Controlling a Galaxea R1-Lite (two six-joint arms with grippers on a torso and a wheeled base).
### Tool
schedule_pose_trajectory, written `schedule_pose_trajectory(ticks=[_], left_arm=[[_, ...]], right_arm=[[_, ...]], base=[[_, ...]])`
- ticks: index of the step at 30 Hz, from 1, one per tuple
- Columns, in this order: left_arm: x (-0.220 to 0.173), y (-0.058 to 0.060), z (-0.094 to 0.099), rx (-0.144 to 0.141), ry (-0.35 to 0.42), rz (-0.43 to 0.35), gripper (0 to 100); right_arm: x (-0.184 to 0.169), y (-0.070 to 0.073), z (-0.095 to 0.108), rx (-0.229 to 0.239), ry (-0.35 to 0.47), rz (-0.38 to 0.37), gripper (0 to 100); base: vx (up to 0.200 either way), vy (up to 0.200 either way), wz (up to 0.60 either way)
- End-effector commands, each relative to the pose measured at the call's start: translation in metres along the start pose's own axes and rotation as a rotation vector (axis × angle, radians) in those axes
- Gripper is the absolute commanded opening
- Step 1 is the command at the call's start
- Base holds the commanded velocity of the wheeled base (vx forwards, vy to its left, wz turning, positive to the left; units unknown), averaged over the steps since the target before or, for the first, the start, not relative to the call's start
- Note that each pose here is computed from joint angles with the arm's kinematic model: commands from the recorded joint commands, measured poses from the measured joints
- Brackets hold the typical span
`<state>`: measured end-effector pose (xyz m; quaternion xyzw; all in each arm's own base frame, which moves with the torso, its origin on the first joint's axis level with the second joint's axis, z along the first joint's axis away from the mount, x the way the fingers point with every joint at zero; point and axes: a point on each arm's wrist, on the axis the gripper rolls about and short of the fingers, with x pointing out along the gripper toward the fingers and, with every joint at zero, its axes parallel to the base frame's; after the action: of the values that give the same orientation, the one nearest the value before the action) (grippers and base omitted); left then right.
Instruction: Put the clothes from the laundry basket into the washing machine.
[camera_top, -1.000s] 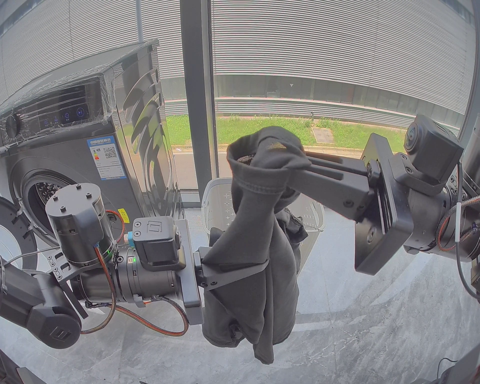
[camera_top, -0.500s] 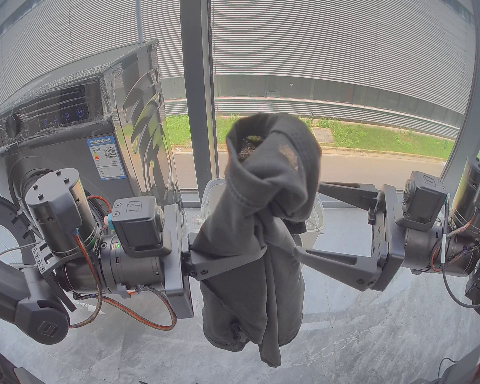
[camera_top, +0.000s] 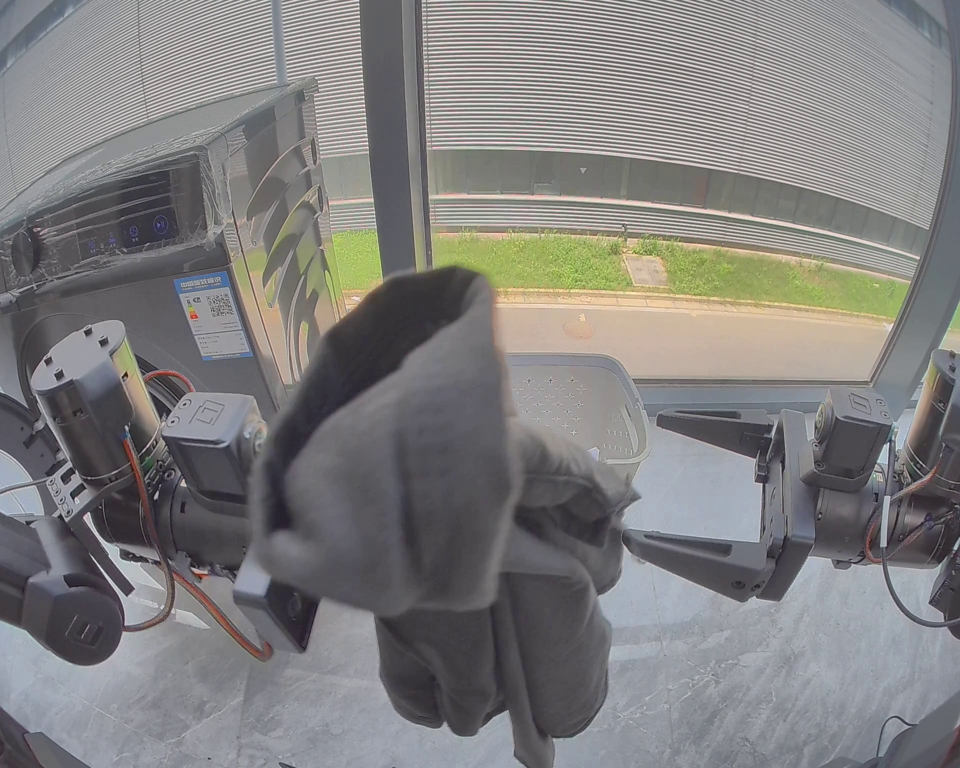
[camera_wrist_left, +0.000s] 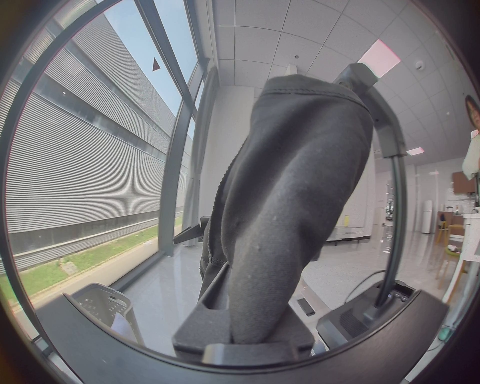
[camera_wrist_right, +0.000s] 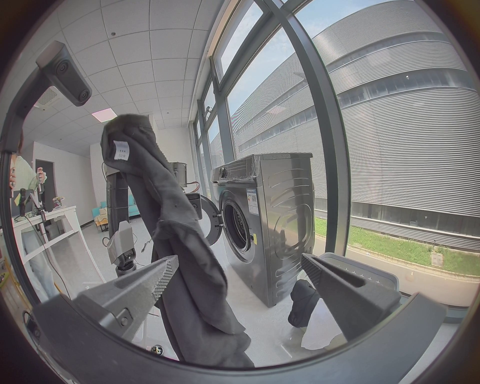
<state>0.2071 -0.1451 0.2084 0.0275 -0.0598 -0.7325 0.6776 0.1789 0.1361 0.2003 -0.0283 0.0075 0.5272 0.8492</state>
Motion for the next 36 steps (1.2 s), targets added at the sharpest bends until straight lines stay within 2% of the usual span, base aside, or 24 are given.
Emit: schedule_pose_trajectory(ticks=[1,2,9,10,17,25,36], left_arm=[[-0.031,0.021,-0.014,-0.072,0.026,-0.019,0],[-0.039,0.024,-0.015,-0.085,0.027,-0.036,0],[-0.044,0.027,-0.015,-0.108,0.028,-0.056,0],[-0.043,0.03,-0.018,-0.114,0.03,-0.056,0],[-0.039,0.042,-0.019,-0.073,0.019,-0.057,0],[-0.034,0.038,-0.016,-0.088,0.015,-0.079,0],[-0.034,0.037,-0.014,-0.073,0.01,-0.083,0]], right_arm=[[0.005,-0.003,-0.017,0.033,0.059,0.02,100],[0.005,-0.003,-0.02,0.04,0.068,0.031,100],[0.013,-0.001,-0.033,0.057,0.113,0.115,100],[0.019,0.0,-0.038,0.06,0.128,0.142,100],[0.051,0.003,-0.051,0.073,0.175,0.211,100],[0.081,-0.012,-0.06,0.077,0.186,0.205,100],[0.073,-0.03,-0.059,0.079,0.175,0.135,100]], base=[[0.0,0.0,0.0],[0.0,0.0,0.0],[0.0,0.0,0.0],[0.0,0.0,0.0],[0.0,0.0,0.0],[0.0,0.0,0.0],[0.0,0.0,0.0]])
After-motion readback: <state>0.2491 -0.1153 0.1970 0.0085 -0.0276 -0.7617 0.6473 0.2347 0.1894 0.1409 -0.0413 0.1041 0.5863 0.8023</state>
